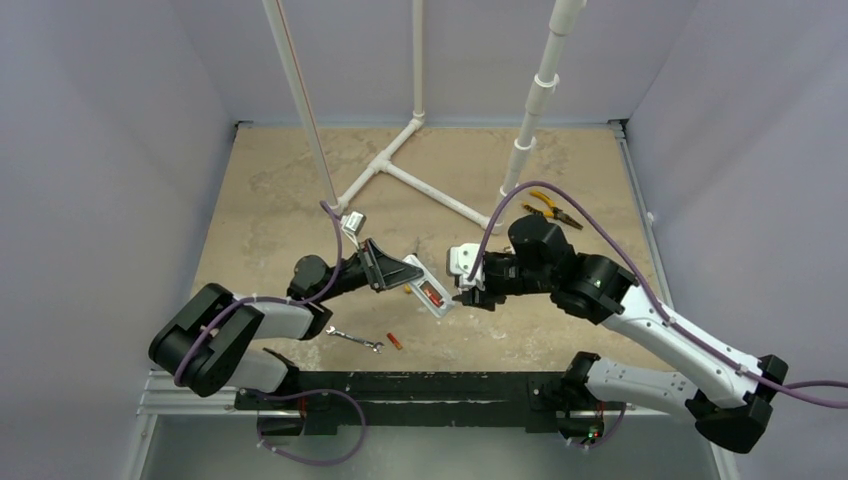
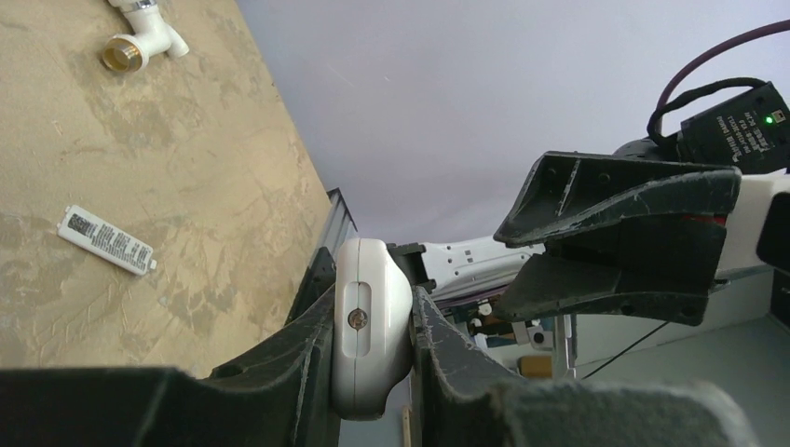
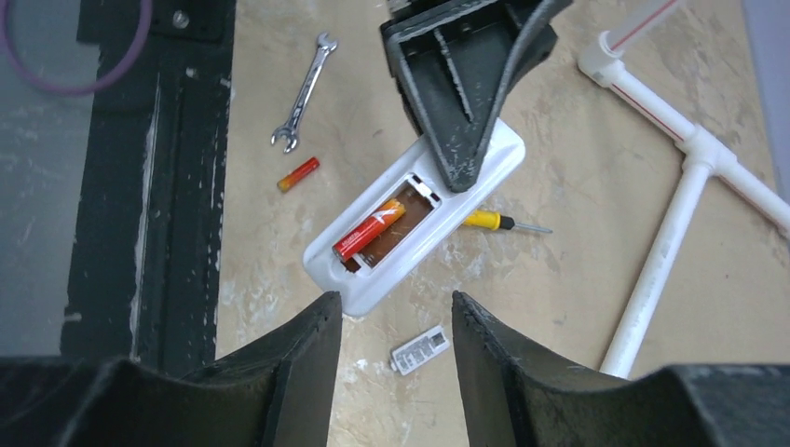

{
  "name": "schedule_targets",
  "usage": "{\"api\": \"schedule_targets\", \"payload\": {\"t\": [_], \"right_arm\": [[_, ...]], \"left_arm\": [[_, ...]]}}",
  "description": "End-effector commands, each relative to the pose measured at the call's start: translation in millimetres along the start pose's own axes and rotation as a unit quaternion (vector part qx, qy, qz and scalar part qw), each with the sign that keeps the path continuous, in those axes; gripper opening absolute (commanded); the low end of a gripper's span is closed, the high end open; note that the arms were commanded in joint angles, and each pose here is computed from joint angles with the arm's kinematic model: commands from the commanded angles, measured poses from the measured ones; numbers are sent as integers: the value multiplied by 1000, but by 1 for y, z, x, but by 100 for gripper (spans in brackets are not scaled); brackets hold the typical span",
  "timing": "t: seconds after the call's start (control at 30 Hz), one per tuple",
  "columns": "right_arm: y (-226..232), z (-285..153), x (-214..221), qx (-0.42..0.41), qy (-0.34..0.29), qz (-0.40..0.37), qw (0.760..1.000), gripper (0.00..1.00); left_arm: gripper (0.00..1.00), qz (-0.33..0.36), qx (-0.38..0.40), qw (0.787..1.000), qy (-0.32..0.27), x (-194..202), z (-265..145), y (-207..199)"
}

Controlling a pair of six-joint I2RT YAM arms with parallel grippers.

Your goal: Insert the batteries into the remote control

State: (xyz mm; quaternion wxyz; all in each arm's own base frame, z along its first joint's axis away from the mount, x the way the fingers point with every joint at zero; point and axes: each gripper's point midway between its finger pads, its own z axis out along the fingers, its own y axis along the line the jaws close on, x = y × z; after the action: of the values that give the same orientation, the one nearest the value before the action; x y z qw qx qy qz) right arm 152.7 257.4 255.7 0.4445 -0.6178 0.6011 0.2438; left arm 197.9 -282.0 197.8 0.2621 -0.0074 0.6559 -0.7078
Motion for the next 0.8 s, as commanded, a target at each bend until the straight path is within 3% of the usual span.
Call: {"api": "schedule_targets", "payload": {"t": [0.0, 0.23, 0.77], "right_arm": [[21, 4, 14, -78, 9, -97, 992, 44], [41, 12, 4, -127, -60, -149, 979, 36], [52, 39, 6, -192, -67, -136, 970, 33]], "left_arm": [[0, 21, 45, 999, 6, 4, -5, -24], [0, 15, 42, 999, 20, 14, -6, -20], [0, 18, 48, 998, 39, 21, -1, -22]]}}
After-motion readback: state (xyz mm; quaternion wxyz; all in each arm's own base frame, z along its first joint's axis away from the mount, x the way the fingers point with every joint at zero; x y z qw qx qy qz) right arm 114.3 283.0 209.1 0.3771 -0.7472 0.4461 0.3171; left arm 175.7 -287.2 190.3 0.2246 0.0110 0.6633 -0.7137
